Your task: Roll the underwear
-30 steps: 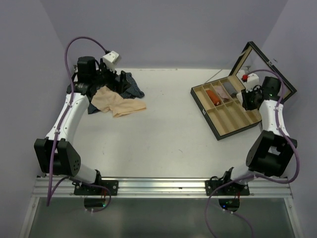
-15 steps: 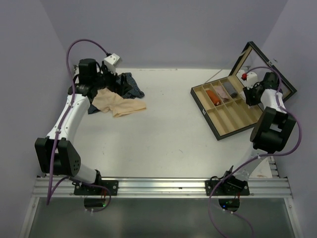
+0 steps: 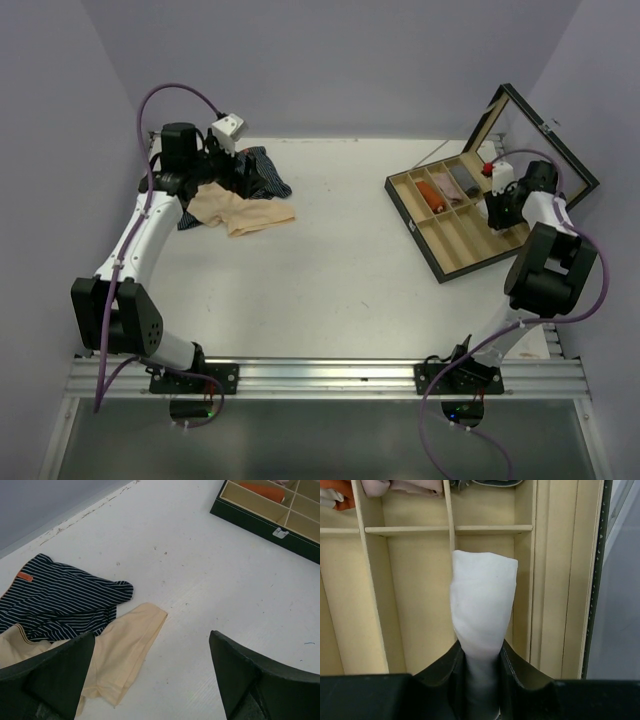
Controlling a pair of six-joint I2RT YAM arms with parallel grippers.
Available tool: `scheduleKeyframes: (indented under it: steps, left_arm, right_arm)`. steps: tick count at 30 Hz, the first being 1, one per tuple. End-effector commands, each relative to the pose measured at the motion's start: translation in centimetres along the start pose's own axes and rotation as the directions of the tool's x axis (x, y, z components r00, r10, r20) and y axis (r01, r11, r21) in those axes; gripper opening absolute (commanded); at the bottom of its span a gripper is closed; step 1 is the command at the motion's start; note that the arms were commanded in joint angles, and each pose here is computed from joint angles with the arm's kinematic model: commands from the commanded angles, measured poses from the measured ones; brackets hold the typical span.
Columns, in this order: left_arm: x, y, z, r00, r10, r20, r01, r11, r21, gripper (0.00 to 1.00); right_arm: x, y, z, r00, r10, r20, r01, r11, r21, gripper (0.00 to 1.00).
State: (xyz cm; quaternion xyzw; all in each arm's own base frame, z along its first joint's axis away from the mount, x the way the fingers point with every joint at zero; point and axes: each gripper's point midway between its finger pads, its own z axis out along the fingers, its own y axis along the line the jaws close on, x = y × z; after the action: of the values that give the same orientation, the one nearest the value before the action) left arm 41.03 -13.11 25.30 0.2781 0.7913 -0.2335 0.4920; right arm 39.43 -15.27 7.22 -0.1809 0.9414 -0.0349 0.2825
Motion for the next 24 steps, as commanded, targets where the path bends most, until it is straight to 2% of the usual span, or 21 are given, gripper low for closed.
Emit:
scheduleKeyframes:
  steps: [1, 13, 21, 24]
  left_arm:
    - [-0.6, -0.5, -0.4, 0.999, 0.025, 0.023, -0.025, 1.000, 0.017, 1.00]
    - [-1.0, -0.2, -0.4, 1.000, 0.026, 0.014, -0.027, 1.000, 0.008, 1.00]
    - [-0.8, -0.2, -0.1, 1.000, 0.023, 0.012, -0.023, 1.000, 0.020, 1.00]
    - [-0.9, -0.3, 0.0, 1.000, 0.022, 0.013, -0.022, 0.999, 0.028, 1.00]
  right_arm:
    - [-0.3, 0.6, -1.0, 1.000, 0.005, 0.027, -0.005, 1.000, 0.004, 0.00]
    - [4.1, 1.8, 3.2, 0.998, 0.034, -0.061, -0.035, 0.999, -0.002, 0.00]
    - [3.1, 1.1, 4.2, 0.996, 0.076, -0.043, -0.076, 0.997, -0.001, 0.00]
    - [2.1, 0.7, 4.5, 0.995, 0.084, -0.052, -0.086, 0.995, -0.045, 0.00]
